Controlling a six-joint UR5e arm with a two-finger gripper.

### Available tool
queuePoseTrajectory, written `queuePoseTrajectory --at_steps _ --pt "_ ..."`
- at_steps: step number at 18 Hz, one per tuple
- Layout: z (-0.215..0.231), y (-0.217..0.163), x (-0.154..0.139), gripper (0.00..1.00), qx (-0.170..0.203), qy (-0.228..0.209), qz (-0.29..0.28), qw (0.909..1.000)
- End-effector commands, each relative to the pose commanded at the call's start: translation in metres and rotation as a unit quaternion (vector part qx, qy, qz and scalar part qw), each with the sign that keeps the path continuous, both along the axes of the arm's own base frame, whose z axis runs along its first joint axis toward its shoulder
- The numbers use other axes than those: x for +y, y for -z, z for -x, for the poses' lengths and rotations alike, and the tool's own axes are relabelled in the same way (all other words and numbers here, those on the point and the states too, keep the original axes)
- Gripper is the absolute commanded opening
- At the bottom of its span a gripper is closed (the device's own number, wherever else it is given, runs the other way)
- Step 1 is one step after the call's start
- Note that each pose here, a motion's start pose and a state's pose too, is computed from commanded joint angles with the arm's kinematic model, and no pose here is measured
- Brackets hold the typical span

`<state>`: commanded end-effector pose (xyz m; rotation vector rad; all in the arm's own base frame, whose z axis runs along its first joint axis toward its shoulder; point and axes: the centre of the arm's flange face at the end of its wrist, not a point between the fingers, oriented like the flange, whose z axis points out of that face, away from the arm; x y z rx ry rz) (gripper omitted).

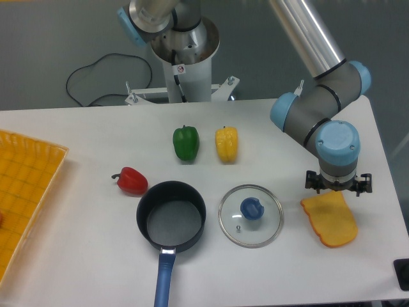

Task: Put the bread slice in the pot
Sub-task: 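Lower the gripper onto the bread slice edge, then close the gripper on the bread slice edge and lift it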

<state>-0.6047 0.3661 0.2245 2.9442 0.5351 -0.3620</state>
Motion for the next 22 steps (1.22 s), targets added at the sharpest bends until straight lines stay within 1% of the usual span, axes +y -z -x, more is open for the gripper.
queuePoseTrajectory --at_steps 2,4,7,8,10,11,13,15,16,18,22 --pt "-0.006 0.011 -0.003 1.0 -0.009 -0.012 0.0 0.9999" --pt "-0.005 0.011 -0.003 1.0 -0.003 -0.042 -0.005 0.9991" --pt "-0.004 0.008 -0.002 1.0 -0.004 -0.043 -0.014 0.9989" --pt "-0.003 0.009 0.0 1.0 -0.01 -0.051 -0.032 0.9981" --pt "0.002 0.011 -0.006 1.0 -0.025 -0.093 -0.076 0.9925" --pt "0.004 0.011 -0.008 1.0 -0.027 -0.105 -0.09 0.9901" --pt "0.007 0.014 -0.008 1.0 -0.031 -0.118 -0.099 0.9876" --pt "0.012 0.019 -0.003 1.0 -0.033 -0.174 -0.121 0.9767" --pt "0.017 0.016 -0.001 1.0 -0.027 -0.191 -0.128 0.9729" --pt "0.016 0.015 0.001 1.0 -0.031 -0.202 -0.138 0.9691" --pt "0.015 0.024 0.004 1.0 -0.035 -0.231 -0.141 0.9622"
